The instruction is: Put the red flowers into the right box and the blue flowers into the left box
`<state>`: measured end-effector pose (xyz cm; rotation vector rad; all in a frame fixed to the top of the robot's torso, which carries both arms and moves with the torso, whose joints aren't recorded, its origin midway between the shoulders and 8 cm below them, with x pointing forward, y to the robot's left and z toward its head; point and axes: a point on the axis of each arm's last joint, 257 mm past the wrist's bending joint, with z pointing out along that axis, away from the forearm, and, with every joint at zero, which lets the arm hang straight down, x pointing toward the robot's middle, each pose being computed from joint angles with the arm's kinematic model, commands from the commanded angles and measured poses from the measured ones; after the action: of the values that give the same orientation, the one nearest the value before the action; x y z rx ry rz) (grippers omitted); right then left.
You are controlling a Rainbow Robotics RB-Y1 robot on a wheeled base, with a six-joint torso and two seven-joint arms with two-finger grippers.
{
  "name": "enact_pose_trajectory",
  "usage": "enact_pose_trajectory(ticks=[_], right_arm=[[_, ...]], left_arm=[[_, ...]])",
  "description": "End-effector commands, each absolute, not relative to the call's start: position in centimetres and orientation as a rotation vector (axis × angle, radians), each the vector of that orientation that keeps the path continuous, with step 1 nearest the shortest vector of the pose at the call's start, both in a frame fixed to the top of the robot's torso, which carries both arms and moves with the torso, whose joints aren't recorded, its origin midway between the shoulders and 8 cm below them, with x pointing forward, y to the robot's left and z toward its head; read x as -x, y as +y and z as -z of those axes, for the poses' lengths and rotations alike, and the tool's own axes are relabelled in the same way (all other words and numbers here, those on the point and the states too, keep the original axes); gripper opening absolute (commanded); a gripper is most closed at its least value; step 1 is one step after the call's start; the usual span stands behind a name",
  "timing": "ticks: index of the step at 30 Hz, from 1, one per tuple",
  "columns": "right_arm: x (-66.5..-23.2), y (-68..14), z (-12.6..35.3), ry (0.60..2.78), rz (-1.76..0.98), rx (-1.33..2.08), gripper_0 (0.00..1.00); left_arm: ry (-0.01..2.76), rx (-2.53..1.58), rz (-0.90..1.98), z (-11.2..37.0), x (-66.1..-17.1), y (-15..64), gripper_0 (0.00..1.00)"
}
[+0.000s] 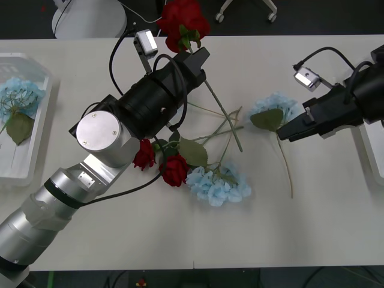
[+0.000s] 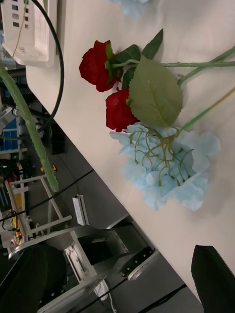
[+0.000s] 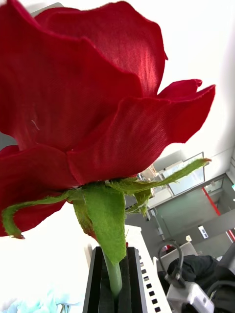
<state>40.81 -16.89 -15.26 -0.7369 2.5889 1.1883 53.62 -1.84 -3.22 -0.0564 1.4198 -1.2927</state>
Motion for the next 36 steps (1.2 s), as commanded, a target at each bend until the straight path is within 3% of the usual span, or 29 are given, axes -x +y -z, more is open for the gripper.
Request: enact_pose_trajectory(ticks=[1,19,20,21,22,23,36], right_arm=[[-40.5,-12.8,14.3,2.520,-1.191,0.892,0.85],[-41.3,-2.9,13.9,2.359,-1.378,0.852,0.84],[-41.5,-2.7,14.0,2.357,-1.369,0.848,0.53],[-41.5,-2.7,14.1,2.359,-1.366,0.845,0.36],[-41.7,-2.8,14.2,2.366,-1.352,0.841,0.04],[-41.8,-2.9,14.3,2.374,-1.339,0.839,0.00],[-41.9,-4.2,15.2,2.429,-1.286,0.830,0.00]], left_arm=[[1.352,0.013,1.346,-0.6,-52.2,-4.1,0.00],[1.348,0.019,1.345,-0.7,-52.3,-4.0,0.00],[1.348,0.018,1.344,-0.7,-52.3,-4.0,0.00],[1.348,0.020,1.346,-0.7,-52.3,-4.0,0.00],[1.349,0.023,1.350,-0.7,-52.3,-4.0,0.00],[1.350,0.025,1.351,-0.6,-52.3,-4.0,0.00],[1.349,0.022,1.347,-0.6,-52.3,-4.0,0.00]])
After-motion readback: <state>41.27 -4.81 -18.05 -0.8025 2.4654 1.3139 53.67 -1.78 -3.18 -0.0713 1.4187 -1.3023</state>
